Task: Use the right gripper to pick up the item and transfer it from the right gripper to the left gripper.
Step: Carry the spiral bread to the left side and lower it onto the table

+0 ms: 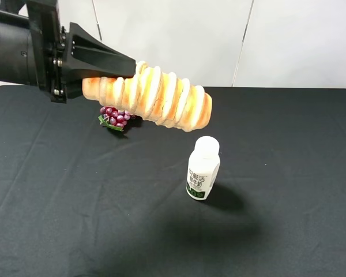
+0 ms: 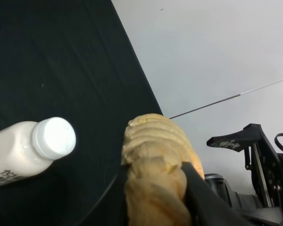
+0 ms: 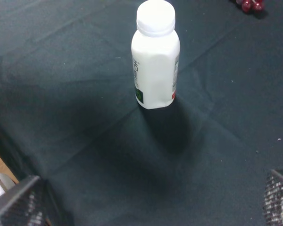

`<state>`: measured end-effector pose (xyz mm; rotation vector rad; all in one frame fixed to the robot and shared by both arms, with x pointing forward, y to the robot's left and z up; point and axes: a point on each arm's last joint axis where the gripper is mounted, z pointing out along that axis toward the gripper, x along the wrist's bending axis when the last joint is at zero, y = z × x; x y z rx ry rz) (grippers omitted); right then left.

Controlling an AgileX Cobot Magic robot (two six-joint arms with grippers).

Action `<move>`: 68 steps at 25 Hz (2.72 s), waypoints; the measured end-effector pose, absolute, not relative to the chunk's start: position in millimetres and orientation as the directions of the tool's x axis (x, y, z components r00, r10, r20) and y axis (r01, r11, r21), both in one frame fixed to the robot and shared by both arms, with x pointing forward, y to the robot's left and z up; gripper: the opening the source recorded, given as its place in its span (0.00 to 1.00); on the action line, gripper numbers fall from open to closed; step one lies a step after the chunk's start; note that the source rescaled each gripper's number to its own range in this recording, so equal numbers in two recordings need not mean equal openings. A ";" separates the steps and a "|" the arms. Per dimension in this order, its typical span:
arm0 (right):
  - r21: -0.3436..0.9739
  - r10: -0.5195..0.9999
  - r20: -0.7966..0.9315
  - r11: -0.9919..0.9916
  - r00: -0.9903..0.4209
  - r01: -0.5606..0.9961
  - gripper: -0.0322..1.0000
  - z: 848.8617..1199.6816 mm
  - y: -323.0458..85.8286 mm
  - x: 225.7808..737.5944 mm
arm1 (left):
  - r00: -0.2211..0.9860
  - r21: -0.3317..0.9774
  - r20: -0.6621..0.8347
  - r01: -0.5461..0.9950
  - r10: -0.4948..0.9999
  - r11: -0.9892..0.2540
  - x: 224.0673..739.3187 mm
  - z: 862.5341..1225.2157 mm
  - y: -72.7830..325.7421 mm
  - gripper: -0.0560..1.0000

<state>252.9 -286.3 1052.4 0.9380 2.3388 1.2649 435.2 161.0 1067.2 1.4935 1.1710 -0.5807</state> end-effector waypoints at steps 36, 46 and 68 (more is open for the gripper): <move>0.905 0.994 0.040 0.006 -0.099 0.425 1.00 1053.7 -302.9 235.3 | 0.467 0.544 -0.781 0.835 0.414 0.083 447.7 1088.9 161.2 0.06; 0.905 0.994 0.040 0.006 -0.099 0.425 1.00 1053.7 -302.9 235.3 | 0.494 0.663 -0.555 0.749 0.669 -0.003 469.3 1130.6 174.3 0.05; 0.905 0.994 0.040 0.006 -0.099 0.425 1.00 1053.7 -302.9 235.3 | 0.220 0.565 -0.216 0.823 0.951 -0.062 489.1 1072.9 224.0 0.05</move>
